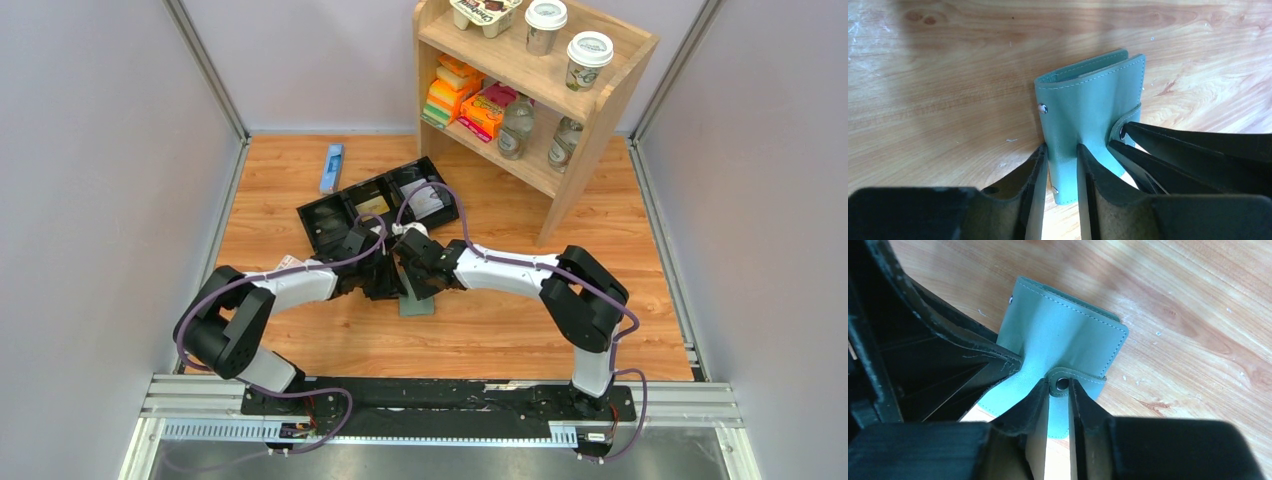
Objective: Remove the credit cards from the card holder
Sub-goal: Open the card holder at the center of the board.
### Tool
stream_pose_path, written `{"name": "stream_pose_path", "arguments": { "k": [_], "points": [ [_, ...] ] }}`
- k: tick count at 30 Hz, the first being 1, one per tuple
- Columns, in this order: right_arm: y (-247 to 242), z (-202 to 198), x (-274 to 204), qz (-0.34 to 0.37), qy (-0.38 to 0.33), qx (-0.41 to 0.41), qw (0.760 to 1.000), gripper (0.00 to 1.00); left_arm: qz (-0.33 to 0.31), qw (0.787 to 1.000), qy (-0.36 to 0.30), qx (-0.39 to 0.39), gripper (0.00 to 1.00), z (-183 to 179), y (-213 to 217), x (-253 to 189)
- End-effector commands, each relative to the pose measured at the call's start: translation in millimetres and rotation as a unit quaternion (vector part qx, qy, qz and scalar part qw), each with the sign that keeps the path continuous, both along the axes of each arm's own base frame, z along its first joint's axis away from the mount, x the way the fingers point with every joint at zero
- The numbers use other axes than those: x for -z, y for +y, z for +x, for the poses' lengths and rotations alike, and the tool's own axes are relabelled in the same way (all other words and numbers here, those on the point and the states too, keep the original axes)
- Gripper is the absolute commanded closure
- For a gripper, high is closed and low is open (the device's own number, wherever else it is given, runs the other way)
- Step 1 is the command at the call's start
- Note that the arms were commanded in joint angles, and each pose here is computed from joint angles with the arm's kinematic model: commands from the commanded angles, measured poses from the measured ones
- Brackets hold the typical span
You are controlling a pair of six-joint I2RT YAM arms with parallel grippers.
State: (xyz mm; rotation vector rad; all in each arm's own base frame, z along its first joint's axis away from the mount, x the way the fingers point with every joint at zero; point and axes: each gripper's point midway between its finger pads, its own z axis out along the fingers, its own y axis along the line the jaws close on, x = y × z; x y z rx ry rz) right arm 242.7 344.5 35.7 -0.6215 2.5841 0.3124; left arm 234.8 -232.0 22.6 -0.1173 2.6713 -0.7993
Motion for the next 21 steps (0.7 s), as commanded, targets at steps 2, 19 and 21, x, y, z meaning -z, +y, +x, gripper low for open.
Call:
{"name": "stream_pose_path", "arguments": {
  "k": [2,19,21],
  "points": [
    [-4.5,-9.3,24.1,-0.009,0.025,-0.014,1.000,0.87,0.011,1.000,0.015,0.009,0.74,-3.4,-3.6,4.0],
    [-61.2,18.8,-8.7,0.116,0.026,0.137,0.983,0.92,0.052,0.998,0.032,-0.003,0.91,-8.4,10.8,13.0],
    [-60.9,12.5,-0.1,0.123,0.048,0.133,0.982,0.91,0.050,0.998,0.030,-0.002,0.91,-8.0,10.0,12.1]
  ]
}}
